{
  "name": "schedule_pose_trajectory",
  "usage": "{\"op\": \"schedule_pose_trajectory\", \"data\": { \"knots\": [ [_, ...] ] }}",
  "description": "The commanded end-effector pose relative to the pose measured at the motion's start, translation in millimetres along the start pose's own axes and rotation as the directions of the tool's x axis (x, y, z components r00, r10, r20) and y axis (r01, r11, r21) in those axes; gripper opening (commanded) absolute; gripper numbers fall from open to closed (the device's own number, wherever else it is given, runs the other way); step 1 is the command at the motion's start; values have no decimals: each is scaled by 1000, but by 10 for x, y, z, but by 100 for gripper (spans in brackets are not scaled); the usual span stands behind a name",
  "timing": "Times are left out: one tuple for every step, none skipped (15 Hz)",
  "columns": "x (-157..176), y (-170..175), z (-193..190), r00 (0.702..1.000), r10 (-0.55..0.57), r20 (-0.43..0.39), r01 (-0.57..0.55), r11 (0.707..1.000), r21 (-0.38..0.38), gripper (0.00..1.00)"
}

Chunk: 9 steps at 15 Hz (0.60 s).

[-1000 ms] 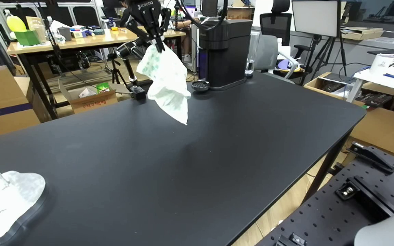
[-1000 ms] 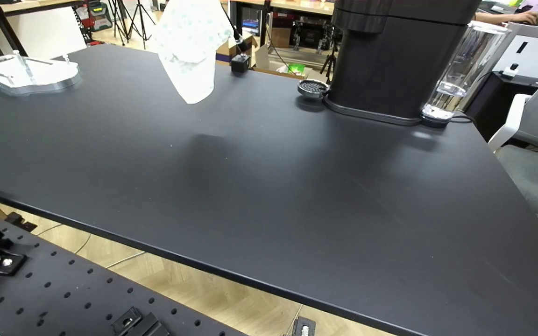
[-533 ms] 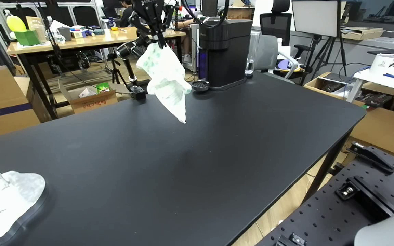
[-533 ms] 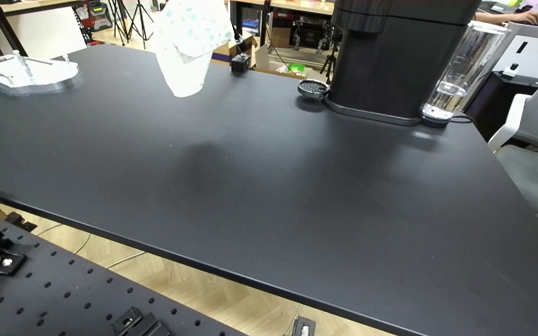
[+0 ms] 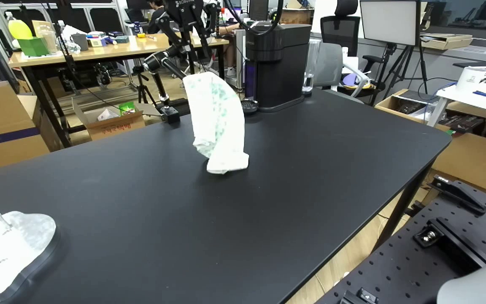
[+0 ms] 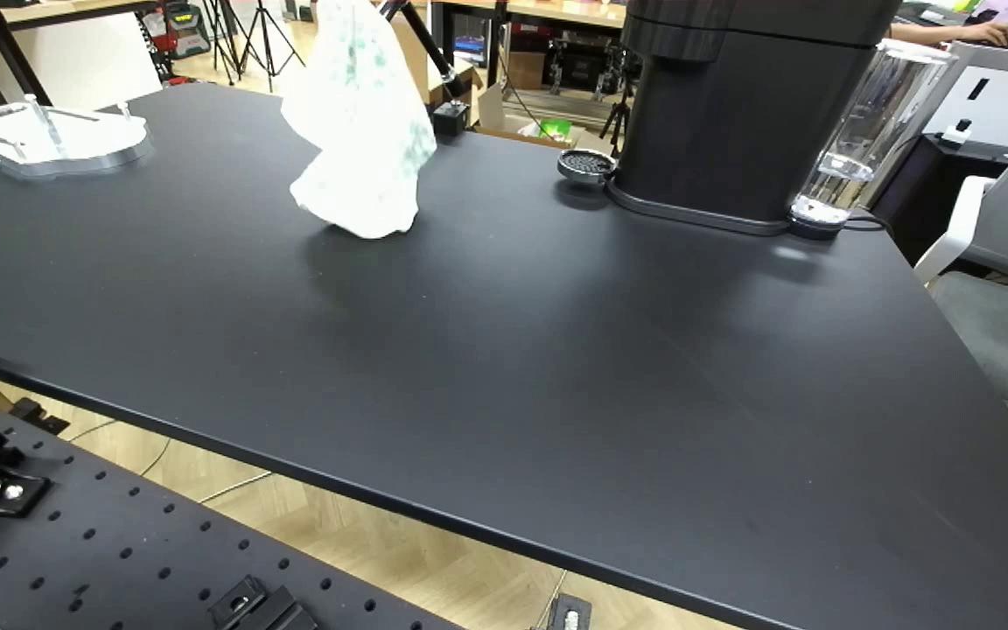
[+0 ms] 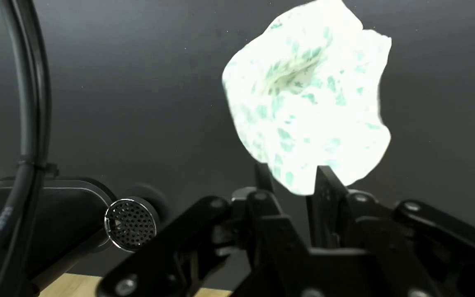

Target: Put the cloth on the table

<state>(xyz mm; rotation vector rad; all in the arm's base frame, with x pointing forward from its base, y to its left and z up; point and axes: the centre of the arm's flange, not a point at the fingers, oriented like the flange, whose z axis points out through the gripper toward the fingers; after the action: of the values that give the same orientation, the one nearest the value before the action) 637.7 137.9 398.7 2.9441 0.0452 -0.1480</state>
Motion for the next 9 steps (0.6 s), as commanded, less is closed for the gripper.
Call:
{"op": "schedule_pose_trajectory", "data": {
  "knots": [
    [9,39,-97,1000,7,-3,-7,1000,5,65],
    [-9,43,-107,1000,7,-6,-7,1000,6,72],
    [-22,46,-113,1000,8,-8,-8,1000,4,78],
    [-39,48,-120,1000,7,-10,-7,1000,4,86],
    [-60,49,-125,1000,7,-12,-7,1000,2,92],
    [-87,44,-126,1000,3,-12,-3,1000,0,98],
    [-121,33,-121,1000,-1,-14,1,1000,-6,100],
    [-146,23,-121,1000,-6,-13,6,1000,-8,100],
    [-189,11,-122,1000,-9,-12,9,1000,-12,100]
  ]
}}
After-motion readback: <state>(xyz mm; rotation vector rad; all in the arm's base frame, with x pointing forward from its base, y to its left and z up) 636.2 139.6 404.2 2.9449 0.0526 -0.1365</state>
